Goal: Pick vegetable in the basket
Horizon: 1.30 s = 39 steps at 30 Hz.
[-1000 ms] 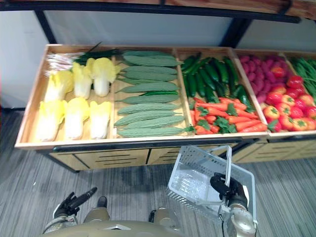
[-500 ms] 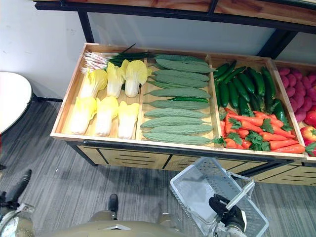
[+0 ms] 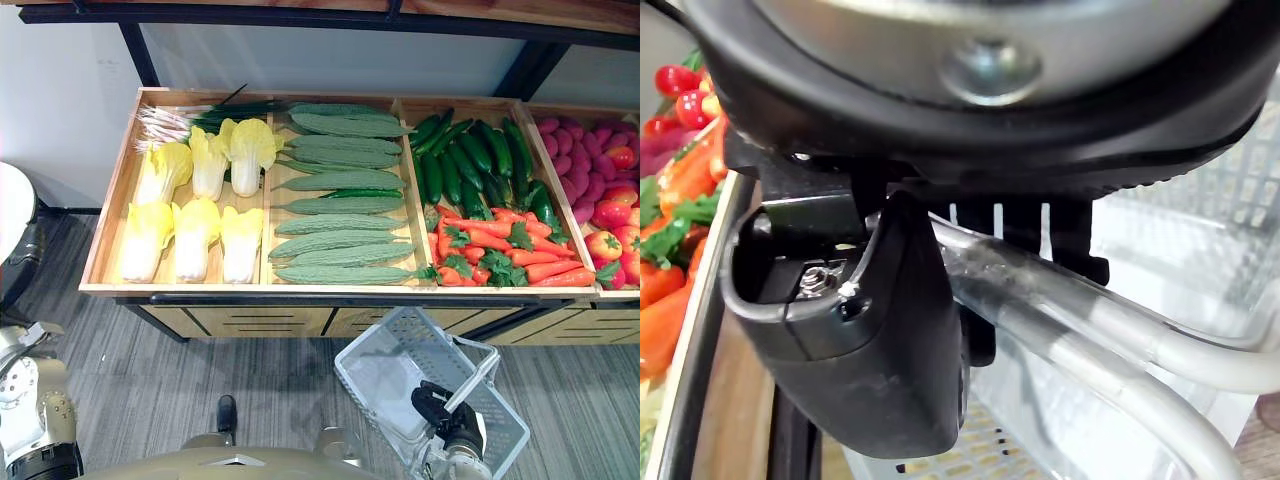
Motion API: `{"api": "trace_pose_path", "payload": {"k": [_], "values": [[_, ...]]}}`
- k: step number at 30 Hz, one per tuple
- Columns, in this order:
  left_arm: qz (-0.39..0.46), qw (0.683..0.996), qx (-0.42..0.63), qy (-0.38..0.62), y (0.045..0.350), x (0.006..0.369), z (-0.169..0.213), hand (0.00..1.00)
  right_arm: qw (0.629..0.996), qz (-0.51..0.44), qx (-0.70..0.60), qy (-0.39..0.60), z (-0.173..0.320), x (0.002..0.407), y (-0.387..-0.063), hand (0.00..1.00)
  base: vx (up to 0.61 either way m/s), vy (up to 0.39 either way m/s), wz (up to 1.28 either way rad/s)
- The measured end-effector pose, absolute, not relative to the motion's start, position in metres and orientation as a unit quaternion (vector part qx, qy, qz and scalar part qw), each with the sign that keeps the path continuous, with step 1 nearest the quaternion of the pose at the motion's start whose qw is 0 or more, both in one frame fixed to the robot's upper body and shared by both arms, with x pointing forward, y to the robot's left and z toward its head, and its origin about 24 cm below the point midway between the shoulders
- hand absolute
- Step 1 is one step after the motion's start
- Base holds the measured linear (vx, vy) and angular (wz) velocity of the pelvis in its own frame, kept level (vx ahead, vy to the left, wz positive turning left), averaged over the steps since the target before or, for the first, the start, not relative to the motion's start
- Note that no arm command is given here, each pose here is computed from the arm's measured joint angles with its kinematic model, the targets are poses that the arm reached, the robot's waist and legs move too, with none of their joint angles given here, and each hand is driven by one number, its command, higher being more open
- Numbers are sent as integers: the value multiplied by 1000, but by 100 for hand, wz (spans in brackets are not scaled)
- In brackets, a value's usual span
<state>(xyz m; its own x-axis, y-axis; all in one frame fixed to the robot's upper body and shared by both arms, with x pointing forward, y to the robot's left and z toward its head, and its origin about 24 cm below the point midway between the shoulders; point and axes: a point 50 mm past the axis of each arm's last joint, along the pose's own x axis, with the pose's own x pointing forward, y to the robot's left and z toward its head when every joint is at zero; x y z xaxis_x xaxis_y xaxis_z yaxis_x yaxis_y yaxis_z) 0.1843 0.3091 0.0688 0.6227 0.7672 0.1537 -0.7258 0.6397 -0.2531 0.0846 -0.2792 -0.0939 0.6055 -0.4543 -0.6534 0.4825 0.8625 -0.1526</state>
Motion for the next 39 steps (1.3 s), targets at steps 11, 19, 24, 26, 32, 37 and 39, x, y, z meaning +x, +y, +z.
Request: {"api": "trace_pose_path", "payload": {"k": [11, 19, 24, 26, 32, 37, 39], "values": [[290, 945, 9, -153, 315, 249, 109, 100, 925, -195, 3, 326, -81, 105, -267, 0, -15, -3, -20], [382, 918, -15, -108, 391, 214, 100, 100, 935, -172, 4, 312, -78, 120, -264, 0, 26, -14, 6], [368, 926, 34, -76, 418, 245, 126, 100, 943, -141, 3, 301, -77, 131, -253, 0, -57, 12, -19], [349, 931, 42, -94, 418, 252, 142, 100, 943, -138, 4, 303, -77, 129, -252, 0, -10, 3, -21], [337, 936, 45, -93, 423, 256, 149, 100, 941, -143, 2, 305, -78, 127, -253, 0, 16, -8, -1], [334, 939, 47, -60, 422, 257, 135, 100, 944, -144, 2, 297, -76, 133, -253, 0, -7, -3, 0], [327, 942, 50, -48, 419, 260, 131, 100, 946, -142, 2, 292, -74, 137, -252, 0, -48, -10, 2]]}}
